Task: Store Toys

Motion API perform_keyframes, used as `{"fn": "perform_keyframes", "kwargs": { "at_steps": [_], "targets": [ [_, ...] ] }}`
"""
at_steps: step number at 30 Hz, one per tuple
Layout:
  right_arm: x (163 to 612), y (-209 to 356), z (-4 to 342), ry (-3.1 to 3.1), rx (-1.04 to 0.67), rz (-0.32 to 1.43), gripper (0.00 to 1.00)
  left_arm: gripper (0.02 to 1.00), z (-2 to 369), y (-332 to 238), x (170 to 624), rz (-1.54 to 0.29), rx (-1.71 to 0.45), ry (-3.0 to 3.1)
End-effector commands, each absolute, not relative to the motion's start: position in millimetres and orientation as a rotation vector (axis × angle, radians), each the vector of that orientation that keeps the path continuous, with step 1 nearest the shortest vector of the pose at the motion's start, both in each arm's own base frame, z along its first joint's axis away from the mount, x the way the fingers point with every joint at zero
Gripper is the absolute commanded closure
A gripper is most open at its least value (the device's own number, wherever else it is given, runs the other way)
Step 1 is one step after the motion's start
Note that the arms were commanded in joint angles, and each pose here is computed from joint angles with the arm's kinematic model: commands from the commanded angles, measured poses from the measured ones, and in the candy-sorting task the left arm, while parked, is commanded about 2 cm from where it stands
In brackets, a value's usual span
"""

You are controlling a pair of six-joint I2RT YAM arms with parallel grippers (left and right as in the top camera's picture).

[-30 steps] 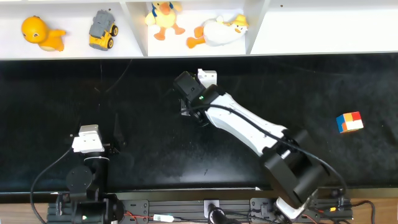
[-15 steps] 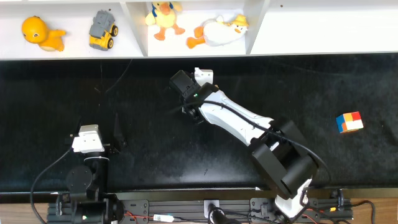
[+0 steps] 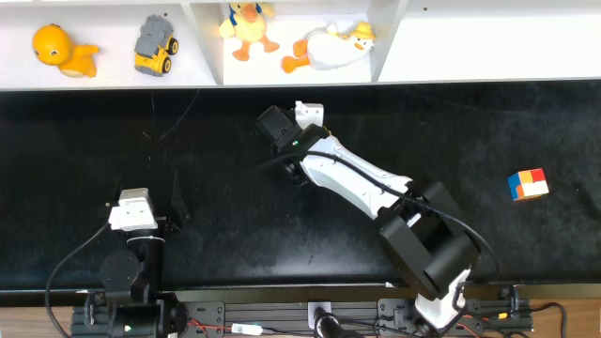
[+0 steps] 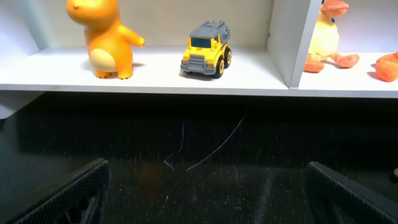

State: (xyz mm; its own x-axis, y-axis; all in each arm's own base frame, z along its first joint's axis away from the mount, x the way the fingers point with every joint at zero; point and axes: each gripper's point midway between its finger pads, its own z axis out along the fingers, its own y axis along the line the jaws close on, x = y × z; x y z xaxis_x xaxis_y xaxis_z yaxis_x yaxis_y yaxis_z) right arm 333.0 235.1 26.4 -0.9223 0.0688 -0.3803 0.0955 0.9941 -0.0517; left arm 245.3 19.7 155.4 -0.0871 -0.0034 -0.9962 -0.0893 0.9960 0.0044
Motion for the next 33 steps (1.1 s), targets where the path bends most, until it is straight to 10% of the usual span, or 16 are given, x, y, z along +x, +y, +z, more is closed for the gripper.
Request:
{"fn": "perform_keyframes", "kwargs": {
  "at_steps": [1, 15, 33],
  "targets": [
    [320.1, 216.0, 57.9, 2.705, 0.143, -0.051, 0.956, 0.02, 156.5, 19.5, 245.0, 0.065, -0.08, 1.647],
    [248.3, 20.7, 135.8, 2.493, 0.538, -0.139, 0.956, 0.023, 156.5, 19.5, 245.0, 0.065, -0.08, 1.647],
    [398.4, -4.6, 170.6, 2.585, -0.112, -0.256, 0.956, 0.02, 156.5, 19.5, 245.0, 0.065, -0.08, 1.647]
  ]
}}
